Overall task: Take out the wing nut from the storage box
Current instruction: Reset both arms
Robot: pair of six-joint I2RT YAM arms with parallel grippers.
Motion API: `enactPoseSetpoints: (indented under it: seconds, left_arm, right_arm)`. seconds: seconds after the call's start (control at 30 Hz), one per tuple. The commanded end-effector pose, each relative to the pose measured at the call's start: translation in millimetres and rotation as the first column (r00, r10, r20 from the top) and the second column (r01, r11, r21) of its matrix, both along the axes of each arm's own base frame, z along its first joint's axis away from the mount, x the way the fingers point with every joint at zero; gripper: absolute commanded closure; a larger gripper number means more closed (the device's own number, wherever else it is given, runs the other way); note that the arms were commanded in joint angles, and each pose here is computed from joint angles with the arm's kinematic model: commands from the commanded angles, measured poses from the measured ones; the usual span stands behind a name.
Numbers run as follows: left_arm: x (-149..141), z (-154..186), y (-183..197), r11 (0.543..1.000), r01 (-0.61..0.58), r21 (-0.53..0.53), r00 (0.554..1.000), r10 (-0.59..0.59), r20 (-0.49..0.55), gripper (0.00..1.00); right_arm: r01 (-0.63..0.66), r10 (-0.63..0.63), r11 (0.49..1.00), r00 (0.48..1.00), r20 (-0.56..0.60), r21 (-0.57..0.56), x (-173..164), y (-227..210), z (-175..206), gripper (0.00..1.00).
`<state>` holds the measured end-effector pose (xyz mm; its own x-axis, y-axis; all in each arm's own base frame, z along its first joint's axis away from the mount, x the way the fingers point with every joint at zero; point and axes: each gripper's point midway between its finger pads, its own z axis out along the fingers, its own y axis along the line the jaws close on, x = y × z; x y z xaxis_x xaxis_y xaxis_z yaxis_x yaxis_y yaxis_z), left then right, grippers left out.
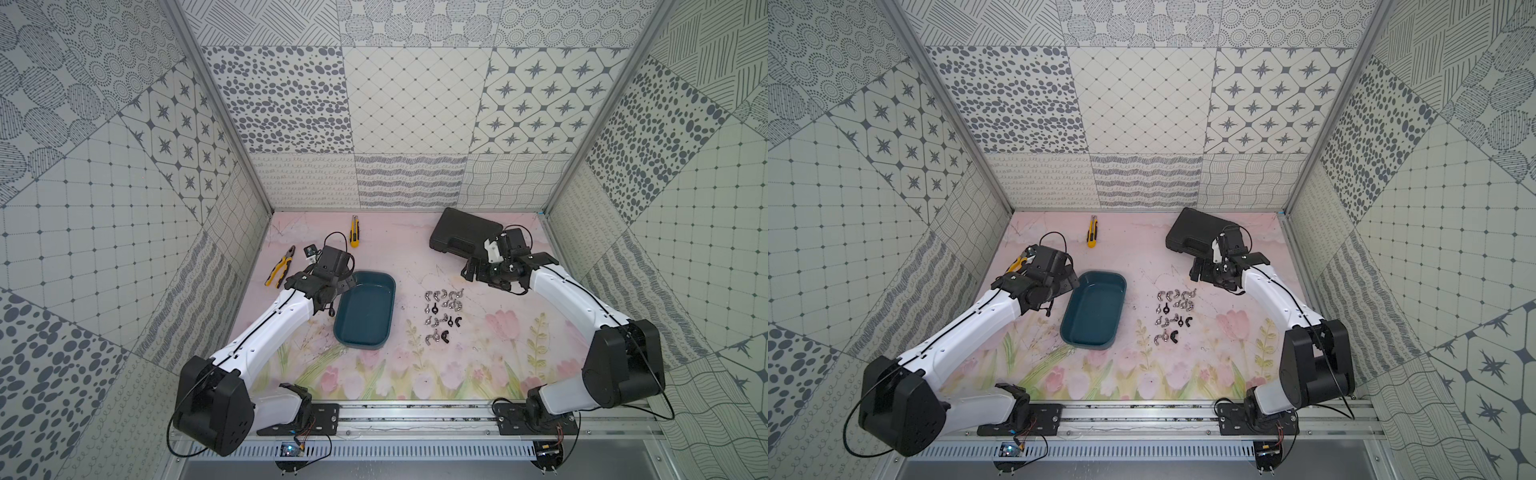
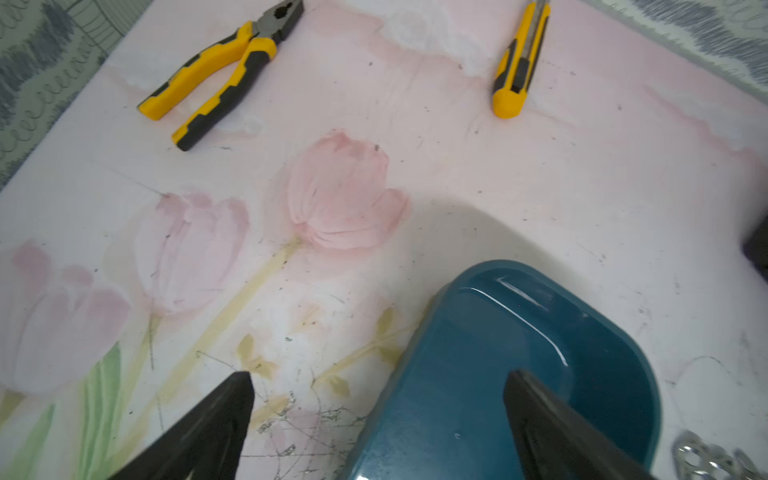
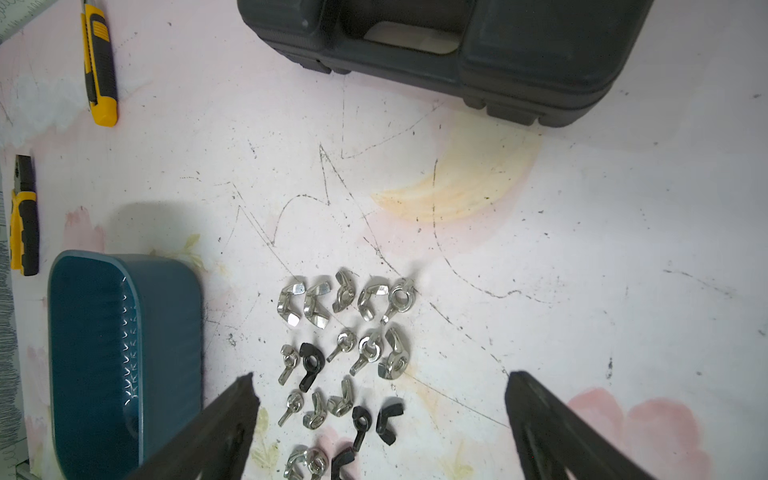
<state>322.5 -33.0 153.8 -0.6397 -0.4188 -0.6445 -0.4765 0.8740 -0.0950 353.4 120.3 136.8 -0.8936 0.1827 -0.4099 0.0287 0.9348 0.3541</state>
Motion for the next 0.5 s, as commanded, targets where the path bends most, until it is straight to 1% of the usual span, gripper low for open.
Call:
enactPoseSetpoints:
  seconds: [0.0,0.1,0.13,0.17,0.23,0.27,0.37,0.4,0.47]
  left_arm:
    - [13.9,19.5,39.2,0.976,-0.133,0.174,0.977,0.100,0.187,0.01]
    - [16.1,23.8,56.6,0.939,-0.190,0.288,0.971,0.136,0.197,0.01]
    - [20.3,24.6,58.7,0.930,-0.181,0.320,0.974,0.123,0.193,0.01]
    - [27.4,23.5,57.6,0.924,-0.149,0.353,0.979,0.087,0.186,0.01]
    - [41.7,18.1,53.7,0.920,-0.071,0.386,0.987,0.009,0.160,0.01]
    - [49.3,13.4,47.5,0.924,-0.012,0.382,0.988,-0.047,0.145,0.01]
    - [60.6,-6.0,30.4,0.943,0.134,0.305,0.976,-0.179,0.123,0.01]
    - [60.5,-11.7,28.4,0.941,0.158,0.298,0.972,-0.202,0.121,0.01]
    - [59.3,-18.8,28.2,0.925,0.189,0.329,0.963,-0.240,0.121,0.01]
  right_arm:
    - [-0.019,0.019,1.000,0.999,0.050,-0.003,11.1,3.7,8.1,0.03]
    - [-0.023,0.023,1.000,0.999,0.048,0.005,11.5,5.5,6.6,0.03]
    - [-0.025,0.024,1.000,0.999,0.047,0.010,11.6,6.3,6.4,0.03]
    - [-0.027,0.026,1.000,0.998,0.048,0.013,12.2,7.1,7.0,0.03]
    - [-0.029,0.029,0.999,0.998,0.048,0.014,12.9,7.6,7.1,0.03]
    - [-0.032,0.031,0.999,0.998,0.050,0.016,13.1,8.1,7.6,0.03]
    - [-0.033,0.032,0.999,0.998,0.054,0.018,14.6,8.9,7.7,0.03]
    - [-0.036,0.035,0.999,0.998,0.052,0.020,15.0,9.5,7.3,0.03]
    - [-0.042,0.041,0.999,0.998,0.051,0.021,15.9,10.5,6.8,0.03]
